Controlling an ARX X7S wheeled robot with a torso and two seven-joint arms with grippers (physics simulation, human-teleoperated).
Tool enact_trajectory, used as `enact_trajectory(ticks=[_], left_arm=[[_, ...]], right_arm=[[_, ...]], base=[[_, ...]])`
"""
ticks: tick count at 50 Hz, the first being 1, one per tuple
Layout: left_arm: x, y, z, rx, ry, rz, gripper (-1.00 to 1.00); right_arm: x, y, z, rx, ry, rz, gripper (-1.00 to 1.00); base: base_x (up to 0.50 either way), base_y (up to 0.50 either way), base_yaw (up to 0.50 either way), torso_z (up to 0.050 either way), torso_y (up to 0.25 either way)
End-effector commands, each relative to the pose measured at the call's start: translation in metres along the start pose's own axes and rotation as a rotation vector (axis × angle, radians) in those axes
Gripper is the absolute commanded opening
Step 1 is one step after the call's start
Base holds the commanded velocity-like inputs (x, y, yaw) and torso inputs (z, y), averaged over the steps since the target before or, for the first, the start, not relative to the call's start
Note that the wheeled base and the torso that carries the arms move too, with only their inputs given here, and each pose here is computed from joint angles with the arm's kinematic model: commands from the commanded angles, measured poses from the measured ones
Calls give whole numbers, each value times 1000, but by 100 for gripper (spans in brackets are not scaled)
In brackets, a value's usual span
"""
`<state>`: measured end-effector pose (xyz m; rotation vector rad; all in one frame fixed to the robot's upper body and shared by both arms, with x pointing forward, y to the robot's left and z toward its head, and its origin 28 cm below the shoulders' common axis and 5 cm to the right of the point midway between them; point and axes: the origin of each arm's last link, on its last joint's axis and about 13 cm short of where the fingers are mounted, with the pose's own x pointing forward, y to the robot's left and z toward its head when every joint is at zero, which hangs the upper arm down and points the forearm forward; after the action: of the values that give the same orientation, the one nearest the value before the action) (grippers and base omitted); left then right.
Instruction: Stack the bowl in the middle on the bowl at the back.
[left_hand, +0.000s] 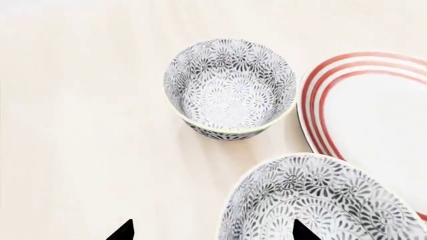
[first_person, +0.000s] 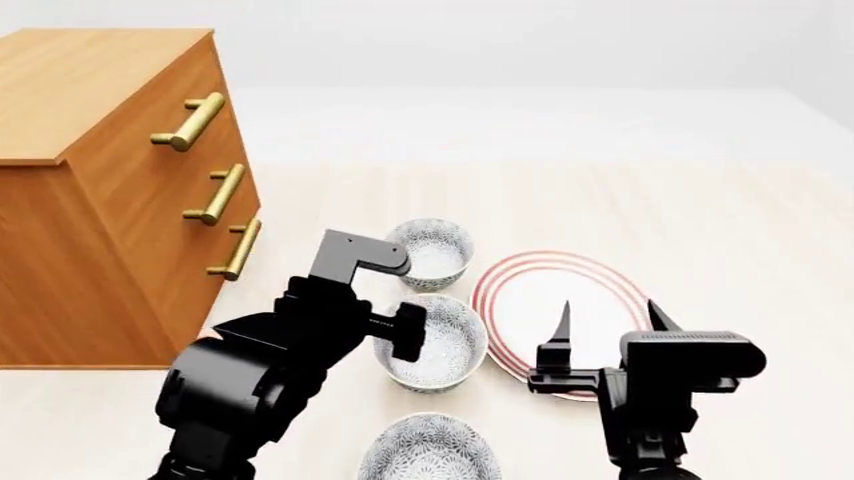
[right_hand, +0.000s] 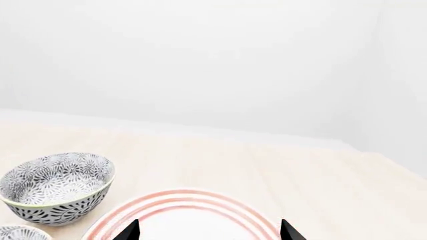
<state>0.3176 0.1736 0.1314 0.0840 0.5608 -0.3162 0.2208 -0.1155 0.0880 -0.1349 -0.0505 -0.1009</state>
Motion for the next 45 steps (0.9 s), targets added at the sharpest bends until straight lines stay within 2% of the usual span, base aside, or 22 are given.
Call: enact_trajectory(ticks=[1, 12, 27, 35, 41, 42, 45], left_arm=[[11, -4, -3, 8, 77, -10, 100], [27, -2, -7, -33, 125, -7, 100], [43, -3, -21, -51, 178, -2, 100], [54, -4, -34, -51, 225, -14, 100], [58, -8, -45, -20, 247, -42, 100], [58, -8, -46, -17, 248, -45, -100], [54, -10, -47, 0, 238, -63, -100]], right_arm=[[6, 3, -1, 4, 4, 1, 100], [13, 7, -2, 9, 10, 16, 100], [21, 11, -5, 19, 11, 11, 100], [25, 12, -13, 24, 16, 17, 100], [25, 12, -21, 26, 18, 18, 100], [24, 12, -22, 26, 18, 18, 100], [21, 11, -27, 28, 18, 17, 100]], base=[[0, 0, 0, 0, 0], [0, 0, 0, 0, 0], [0, 0, 0, 0, 0], [0, 0, 0, 0, 0], [0, 0, 0, 0, 0], [0, 0, 0, 0, 0], [0, 0, 0, 0, 0]])
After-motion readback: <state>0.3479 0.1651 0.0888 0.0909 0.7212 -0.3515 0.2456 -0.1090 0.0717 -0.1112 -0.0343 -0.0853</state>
